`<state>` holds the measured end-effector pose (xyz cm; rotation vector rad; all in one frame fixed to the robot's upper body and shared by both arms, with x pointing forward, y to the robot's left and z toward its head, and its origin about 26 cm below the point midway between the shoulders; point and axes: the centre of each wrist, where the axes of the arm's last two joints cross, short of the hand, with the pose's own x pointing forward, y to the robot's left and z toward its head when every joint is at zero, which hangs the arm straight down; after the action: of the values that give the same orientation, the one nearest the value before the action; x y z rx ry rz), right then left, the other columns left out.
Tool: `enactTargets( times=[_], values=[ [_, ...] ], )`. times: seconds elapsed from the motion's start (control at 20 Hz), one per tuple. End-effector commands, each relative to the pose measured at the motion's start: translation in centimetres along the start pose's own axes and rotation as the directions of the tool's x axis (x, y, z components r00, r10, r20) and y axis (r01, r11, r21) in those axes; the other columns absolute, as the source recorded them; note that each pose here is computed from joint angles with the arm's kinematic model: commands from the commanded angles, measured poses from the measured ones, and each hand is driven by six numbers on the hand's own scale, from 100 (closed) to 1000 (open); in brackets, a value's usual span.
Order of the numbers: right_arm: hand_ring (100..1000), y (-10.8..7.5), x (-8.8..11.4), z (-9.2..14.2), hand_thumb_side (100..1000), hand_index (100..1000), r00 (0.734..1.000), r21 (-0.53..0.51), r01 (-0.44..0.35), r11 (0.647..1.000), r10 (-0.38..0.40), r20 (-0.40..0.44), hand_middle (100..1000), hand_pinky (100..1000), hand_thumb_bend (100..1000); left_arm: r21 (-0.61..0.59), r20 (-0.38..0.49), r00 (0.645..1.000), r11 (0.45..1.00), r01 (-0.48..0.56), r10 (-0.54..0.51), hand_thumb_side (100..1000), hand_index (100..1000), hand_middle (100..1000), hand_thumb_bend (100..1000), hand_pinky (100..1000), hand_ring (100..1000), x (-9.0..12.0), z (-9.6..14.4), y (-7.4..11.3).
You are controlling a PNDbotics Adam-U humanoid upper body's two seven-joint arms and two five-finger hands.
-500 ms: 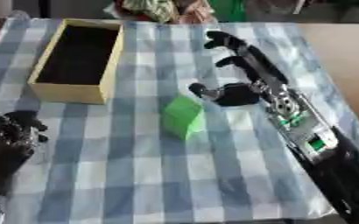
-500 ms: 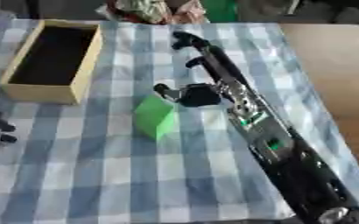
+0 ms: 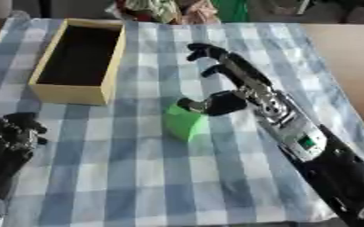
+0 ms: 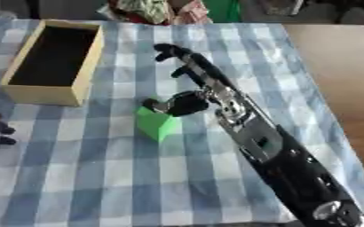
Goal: Pick up objects on the table and place them in the box.
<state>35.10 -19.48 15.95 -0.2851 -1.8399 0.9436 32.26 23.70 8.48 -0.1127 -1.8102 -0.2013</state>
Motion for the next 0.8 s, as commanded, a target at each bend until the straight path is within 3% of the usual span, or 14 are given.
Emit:
enactTargets(
  times=[0.05, 0.8],
  values=[
    [1000, -0.4, 0.1, -0.3, 180, 949, 0.999, 0.022, -0.054, 0.998, 0.054, -0.003, 806, 746, 494, -0.010, 0.023, 1.000, 1.000, 0.018, -0.018, 207, 660, 511, 100, 548, 604, 0.7, -0.2, 0.3],
    [1000, 0.5, 0.6, -0.1, 208, 951, 0.994, 0.106, -0.111, 0.988, 0.112, -0.006, 811, 753, 491, -0.009, 0.018, 1.000, 1.000, 0.020, -0.020, 207, 660, 511, 100, 549, 604, 0.6, -0.1, 0.4]
  ],
)
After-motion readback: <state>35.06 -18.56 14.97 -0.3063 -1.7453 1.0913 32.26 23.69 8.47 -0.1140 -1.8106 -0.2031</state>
